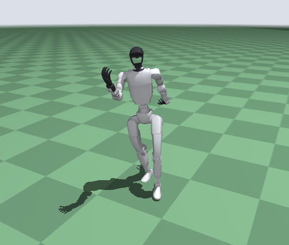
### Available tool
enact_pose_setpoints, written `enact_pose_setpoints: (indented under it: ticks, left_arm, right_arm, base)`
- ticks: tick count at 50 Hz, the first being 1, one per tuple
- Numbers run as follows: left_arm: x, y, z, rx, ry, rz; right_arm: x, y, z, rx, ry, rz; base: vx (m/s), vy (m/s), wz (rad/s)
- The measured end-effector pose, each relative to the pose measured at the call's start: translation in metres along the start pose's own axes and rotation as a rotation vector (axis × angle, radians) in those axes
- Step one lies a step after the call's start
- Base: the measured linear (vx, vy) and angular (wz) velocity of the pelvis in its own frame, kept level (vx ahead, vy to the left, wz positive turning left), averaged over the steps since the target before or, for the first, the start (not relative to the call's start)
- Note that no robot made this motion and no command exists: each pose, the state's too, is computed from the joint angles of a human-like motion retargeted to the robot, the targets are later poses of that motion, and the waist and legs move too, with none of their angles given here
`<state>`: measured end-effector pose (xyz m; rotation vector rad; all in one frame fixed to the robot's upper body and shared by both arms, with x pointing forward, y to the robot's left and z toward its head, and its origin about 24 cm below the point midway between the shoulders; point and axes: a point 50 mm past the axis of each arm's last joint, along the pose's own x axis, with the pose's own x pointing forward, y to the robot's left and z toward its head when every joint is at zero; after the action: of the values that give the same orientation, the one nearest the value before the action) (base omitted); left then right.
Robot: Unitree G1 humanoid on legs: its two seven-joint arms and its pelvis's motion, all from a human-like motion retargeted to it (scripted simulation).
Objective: Kungfu
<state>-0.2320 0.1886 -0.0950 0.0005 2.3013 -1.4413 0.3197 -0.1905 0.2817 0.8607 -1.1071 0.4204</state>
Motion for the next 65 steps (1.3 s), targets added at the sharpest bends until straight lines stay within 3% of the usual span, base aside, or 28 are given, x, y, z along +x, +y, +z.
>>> enact_pose_setpoints:
  ticks: [10, 15, 18, 20, 25, 29, 33, 37, 40, 44, 47, 53, 58, 65]
  left_arm:
    - [0.028, -0.033, -0.015, -0.343, -0.09, 0.017]
    - [0.014, -0.01, -0.019, -0.564, -0.17, 0.185]
    - [-0.009, 0.017, -0.023, -0.677, -0.225, 0.286]
    - [-0.04, 0.047, -0.02, -0.692, -0.276, 0.376]
    - [-0.186, 0.136, 0.003, -0.512, -0.409, 0.798]
    - [-0.333, 0.158, 0.058, -0.106, -0.535, 1.233]
    - [-0.477, 0.107, 0.127, 0.421, -0.705, 1.663]
    - [-0.585, 0.002, 0.154, 0.922, -0.888, 2.093]
    - [-0.634, -0.09, 0.138, 1.266, -0.968, 2.413]
    - [-0.654, -0.2, 0.086, 1.648, -0.931, 2.844]
    - [-0.645, -0.259, 0.054, 1.901, -0.868, 3.084]
    - [-0.63, -0.309, 0.037, 2.215, -0.699, 3.188]
    - [-0.626, -0.321, 0.036, 2.29, -0.604, 3.254]
    - [-0.629, -0.323, 0.028, 2.244, -0.566, 3.4]
  right_arm:
    - [-0.008, -0.012, -0.012, -0.021, 0.071, -0.059]
    - [-0.039, -0.041, -0.027, -0.083, 0.179, -0.166]
    - [-0.087, -0.068, -0.045, -0.147, 0.355, -0.292]
    - [-0.129, -0.086, -0.054, -0.203, 0.515, -0.381]
    - [-0.275, -0.121, -0.045, -0.372, 1.174, -0.695]
    - [-0.416, -0.096, 0.028, -0.473, 1.84, -1.097]
    - [-0.511, -0.019, 0.115, -0.518, 2.313, -1.397]
    - [-0.559, 0.07, 0.196, -0.434, 2.621, -1.511]
    - [-0.57, 0.135, 0.249, -0.309, 2.79, -1.554]
    - [-0.559, 0.221, 0.314, -0.138, 2.967, -1.739]
    - [-0.537, 0.287, 0.353, -0.032, 2.983, -2.057]
    - [-0.501, 0.393, 0.357, 0.179, 2.622, -2.771]
    - [-0.509, 0.416, 0.323, 0.296, 2.297, -2.98]
    - [-0.554, 0.341, 0.285, 0.247, 1.945, -2.762]
  base:
    - [0.6, -0.41, -0.44]
    - [0.89, -0.43, -0.85]
    - [1.16, -0.31, 0.1]
    - [0.85, -0.4, 0.05]
    - [0.65, -0.28, 0.23]
    - [0.74, 0.11, 1.03]
    - [0.5, -0.13, 1.31]
    - [0.48, -0.24, 1.01]
    - [0.32, -0.24, 0.74]
    - [0.27, -0.31, 0.19]
    - [0.32, -0.31, -0.19]
    - [0.31, -0.43, 0.22]
    - [0.27, -0.48, 0.98]
    - [0.23, -0.57, 1.17]
